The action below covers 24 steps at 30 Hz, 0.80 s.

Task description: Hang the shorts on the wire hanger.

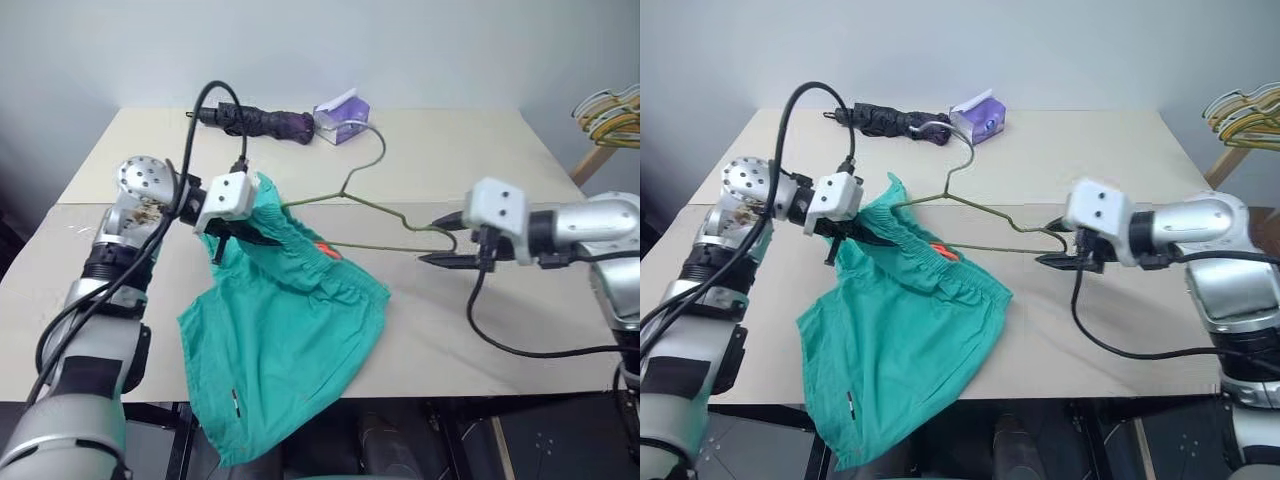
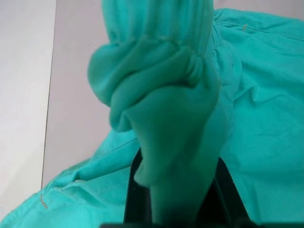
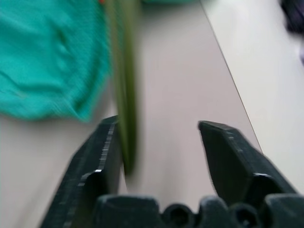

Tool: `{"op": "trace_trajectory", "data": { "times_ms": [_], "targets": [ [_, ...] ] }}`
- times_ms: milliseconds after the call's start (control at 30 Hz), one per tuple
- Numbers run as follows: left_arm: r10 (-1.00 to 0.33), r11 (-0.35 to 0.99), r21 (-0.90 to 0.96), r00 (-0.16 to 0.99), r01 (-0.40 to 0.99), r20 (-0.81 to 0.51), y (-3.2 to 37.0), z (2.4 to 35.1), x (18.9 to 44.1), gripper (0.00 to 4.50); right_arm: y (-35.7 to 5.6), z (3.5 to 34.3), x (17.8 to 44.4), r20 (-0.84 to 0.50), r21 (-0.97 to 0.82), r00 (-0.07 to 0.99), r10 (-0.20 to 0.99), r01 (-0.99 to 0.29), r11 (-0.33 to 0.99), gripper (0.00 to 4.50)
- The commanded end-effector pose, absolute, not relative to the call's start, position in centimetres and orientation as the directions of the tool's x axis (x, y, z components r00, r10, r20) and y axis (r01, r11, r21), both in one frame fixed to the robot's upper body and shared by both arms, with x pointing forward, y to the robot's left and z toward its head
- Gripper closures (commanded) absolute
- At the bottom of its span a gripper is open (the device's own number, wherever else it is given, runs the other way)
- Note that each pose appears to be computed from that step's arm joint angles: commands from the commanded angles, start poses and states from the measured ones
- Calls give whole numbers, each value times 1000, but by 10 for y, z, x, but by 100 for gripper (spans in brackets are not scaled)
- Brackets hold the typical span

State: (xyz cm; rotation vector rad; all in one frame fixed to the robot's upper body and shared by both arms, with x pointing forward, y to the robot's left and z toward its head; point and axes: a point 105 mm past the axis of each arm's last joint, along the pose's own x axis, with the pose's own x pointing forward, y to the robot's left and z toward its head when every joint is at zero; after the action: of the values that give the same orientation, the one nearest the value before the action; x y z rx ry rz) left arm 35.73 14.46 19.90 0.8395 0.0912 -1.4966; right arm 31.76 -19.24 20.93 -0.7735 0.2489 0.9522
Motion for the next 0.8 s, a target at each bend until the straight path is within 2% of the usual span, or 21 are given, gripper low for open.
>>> {"op": "trace_trajectory", "data": {
  "times_ms": [33, 67, 100, 233, 500, 633, 767, 800],
  "targets": [
    [-854, -126, 467, 144, 875, -500, 148, 216, 353, 450, -219, 215, 318, -461, -475, 670, 582, -740, 476, 46],
    [-854, -123, 468, 148, 875, -500, 149, 216, 353, 450, -224, 209, 317, -461, -458, 678, 573, -735, 501, 11],
    [-854, -114, 469, 154, 876, -496, 150, 216, 353, 450, -228, 201, 314, -466, -427, 676, 570, -737, 524, 5],
    [-862, -84, 469, 172, 879, -477, 151, 218, 354, 450, -218, 165, 298, -459, -285, 634, 622, -768, 573, 5],
    [-866, -80, 466, 171, 881, -470, 149, 218, 351, 450, -153, 112, 288, -349, 133, 516, 783, -800, 586, 5],
    [-866, -75, 468, 175, 880, -469, 149, 219, 352, 450, -130, 98, 287, -351, 252, 466, 812, -789, 561, 5],
    [-865, -73, 469, 178, 880, -469, 149, 219, 352, 450, -114, 99, 294, -301, 338, 463, 834, -766, 547, 5],
    [-865, -73, 469, 178, 880, -469, 149, 219, 351, 450, -113, 100, 295, -294, 346, 464, 836, -763, 545, 21]
  ]
}}
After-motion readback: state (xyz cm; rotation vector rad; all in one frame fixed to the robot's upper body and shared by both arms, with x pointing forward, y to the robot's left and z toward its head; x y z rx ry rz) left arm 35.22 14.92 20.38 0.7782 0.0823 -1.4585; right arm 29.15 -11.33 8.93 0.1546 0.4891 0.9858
